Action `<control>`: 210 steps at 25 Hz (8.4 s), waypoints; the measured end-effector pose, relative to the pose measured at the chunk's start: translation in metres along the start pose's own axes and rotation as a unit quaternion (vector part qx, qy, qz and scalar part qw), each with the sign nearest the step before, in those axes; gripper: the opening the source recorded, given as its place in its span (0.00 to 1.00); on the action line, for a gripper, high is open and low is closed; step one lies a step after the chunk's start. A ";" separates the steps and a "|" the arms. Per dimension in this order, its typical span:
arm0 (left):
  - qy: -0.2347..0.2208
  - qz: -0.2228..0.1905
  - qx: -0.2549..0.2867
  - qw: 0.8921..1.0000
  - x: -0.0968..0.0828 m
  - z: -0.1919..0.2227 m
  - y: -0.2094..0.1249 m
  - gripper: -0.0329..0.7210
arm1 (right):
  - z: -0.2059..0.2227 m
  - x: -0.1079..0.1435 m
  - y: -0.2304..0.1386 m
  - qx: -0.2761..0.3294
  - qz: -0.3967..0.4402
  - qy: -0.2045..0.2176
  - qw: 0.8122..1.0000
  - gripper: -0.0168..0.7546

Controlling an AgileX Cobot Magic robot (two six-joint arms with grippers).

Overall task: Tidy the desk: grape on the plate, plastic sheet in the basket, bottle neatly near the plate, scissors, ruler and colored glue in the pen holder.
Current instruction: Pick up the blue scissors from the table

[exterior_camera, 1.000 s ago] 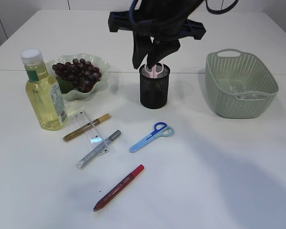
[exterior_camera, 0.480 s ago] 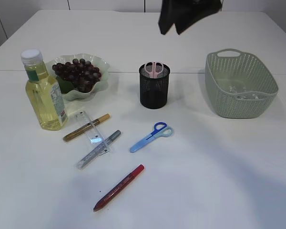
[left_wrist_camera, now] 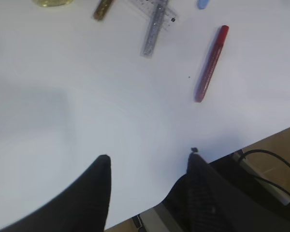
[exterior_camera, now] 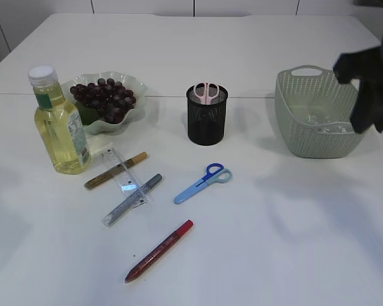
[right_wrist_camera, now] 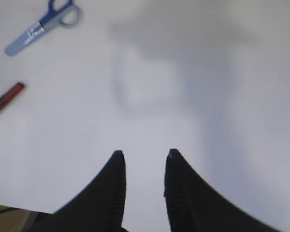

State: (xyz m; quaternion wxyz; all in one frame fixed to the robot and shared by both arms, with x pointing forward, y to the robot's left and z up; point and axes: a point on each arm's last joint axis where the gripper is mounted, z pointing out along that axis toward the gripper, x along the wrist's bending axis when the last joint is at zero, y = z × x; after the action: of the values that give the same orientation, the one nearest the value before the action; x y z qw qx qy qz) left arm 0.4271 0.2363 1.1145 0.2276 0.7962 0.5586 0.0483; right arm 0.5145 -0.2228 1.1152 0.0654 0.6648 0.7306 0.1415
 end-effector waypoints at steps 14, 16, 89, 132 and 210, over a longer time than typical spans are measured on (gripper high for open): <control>-0.038 0.142 0.068 0.987 -0.067 0.072 0.086 0.54 | 0.018 -0.030 -0.072 0.058 -0.015 -0.060 0.996 0.33; -0.035 0.149 0.070 0.986 -0.071 0.082 0.097 0.54 | 0.019 -0.032 -0.074 0.059 -0.018 -0.069 0.996 0.33; -0.041 0.235 0.161 0.958 -0.116 0.296 0.169 0.54 | 0.070 -0.103 -0.046 0.107 0.131 0.039 0.985 0.42; -0.032 0.262 0.178 0.948 -0.110 0.354 0.166 0.54 | 0.070 -0.104 -0.047 0.117 0.127 0.035 0.984 0.42; -0.009 0.148 0.162 0.976 -0.113 0.311 0.173 0.27 | 0.070 -0.104 -0.048 0.119 0.127 0.035 0.984 0.42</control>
State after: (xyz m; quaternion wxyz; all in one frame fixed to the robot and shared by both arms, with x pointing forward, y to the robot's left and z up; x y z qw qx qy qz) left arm 0.6376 -0.0099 0.9293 0.0910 0.8966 0.4330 -0.0165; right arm 0.5000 -0.3205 1.0250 -0.0583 0.7499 0.6536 0.0840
